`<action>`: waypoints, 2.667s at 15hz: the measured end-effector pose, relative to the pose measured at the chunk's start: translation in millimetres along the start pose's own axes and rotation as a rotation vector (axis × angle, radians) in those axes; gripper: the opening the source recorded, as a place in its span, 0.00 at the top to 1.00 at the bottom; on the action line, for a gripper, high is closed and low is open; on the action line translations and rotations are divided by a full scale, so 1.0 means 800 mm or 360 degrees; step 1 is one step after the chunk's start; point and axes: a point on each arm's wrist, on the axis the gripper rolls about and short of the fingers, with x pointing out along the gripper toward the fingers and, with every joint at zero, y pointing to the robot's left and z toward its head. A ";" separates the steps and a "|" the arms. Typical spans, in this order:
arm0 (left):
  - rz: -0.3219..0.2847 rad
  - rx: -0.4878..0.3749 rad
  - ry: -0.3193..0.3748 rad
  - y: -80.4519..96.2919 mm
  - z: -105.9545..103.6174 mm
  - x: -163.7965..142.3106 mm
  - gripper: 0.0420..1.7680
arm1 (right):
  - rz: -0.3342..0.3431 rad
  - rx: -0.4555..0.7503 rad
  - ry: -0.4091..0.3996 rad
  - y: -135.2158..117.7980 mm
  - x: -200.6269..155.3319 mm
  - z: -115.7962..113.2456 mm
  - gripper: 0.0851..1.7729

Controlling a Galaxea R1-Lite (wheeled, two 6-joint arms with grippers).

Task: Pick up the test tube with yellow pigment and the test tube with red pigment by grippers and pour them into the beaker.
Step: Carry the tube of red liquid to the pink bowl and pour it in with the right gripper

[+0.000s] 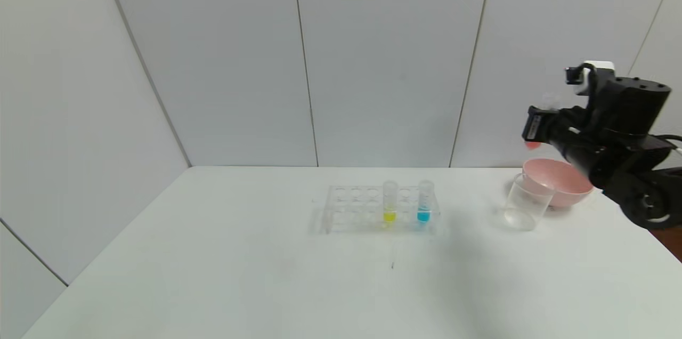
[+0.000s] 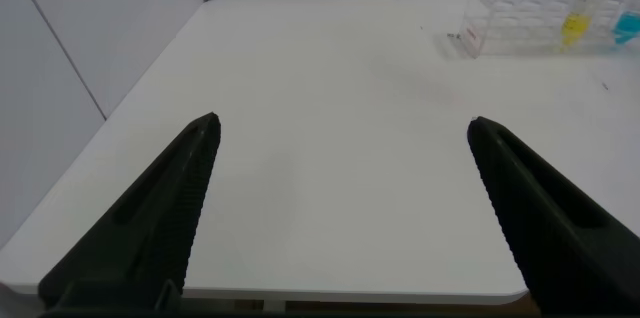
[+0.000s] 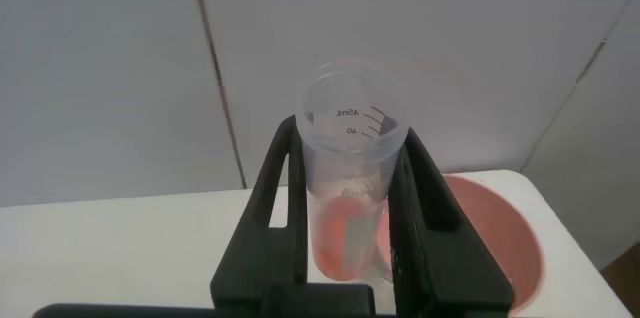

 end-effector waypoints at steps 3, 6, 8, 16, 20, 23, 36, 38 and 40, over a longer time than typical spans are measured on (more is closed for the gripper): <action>0.0000 0.0000 0.0000 0.000 0.000 0.000 0.00 | 0.0023 -0.0038 0.0005 -0.083 -0.012 -0.001 0.74; 0.0000 0.0000 0.0000 0.000 0.000 0.000 0.00 | 0.0155 -0.0290 0.0019 -0.142 -0.026 -0.005 0.74; 0.0000 0.0001 0.0000 0.000 0.000 0.000 0.00 | 0.0224 -0.0487 0.0015 -0.161 -0.034 -0.010 0.74; 0.0000 0.0000 0.0000 0.000 0.000 0.000 0.00 | 0.0522 -0.1118 -0.0041 -0.160 -0.044 -0.036 0.74; 0.0000 0.0000 0.0000 0.000 0.000 0.000 0.00 | 0.0560 -0.1470 -0.0055 -0.160 -0.034 -0.052 0.74; 0.0000 0.0000 0.0000 0.000 0.000 0.000 0.00 | 0.0589 -0.1629 -0.0061 -0.158 -0.021 -0.064 0.74; 0.0000 -0.0001 0.0000 0.000 0.000 0.000 0.00 | 0.0438 -0.2314 0.0056 -0.122 0.012 -0.086 0.74; 0.0000 0.0001 0.0000 0.000 0.000 0.000 0.00 | 0.0412 -0.2364 0.0033 -0.118 0.016 -0.082 0.74; 0.0000 0.0000 0.0000 0.000 0.000 0.000 0.00 | 0.0416 -0.2378 0.0014 -0.114 0.018 -0.081 0.74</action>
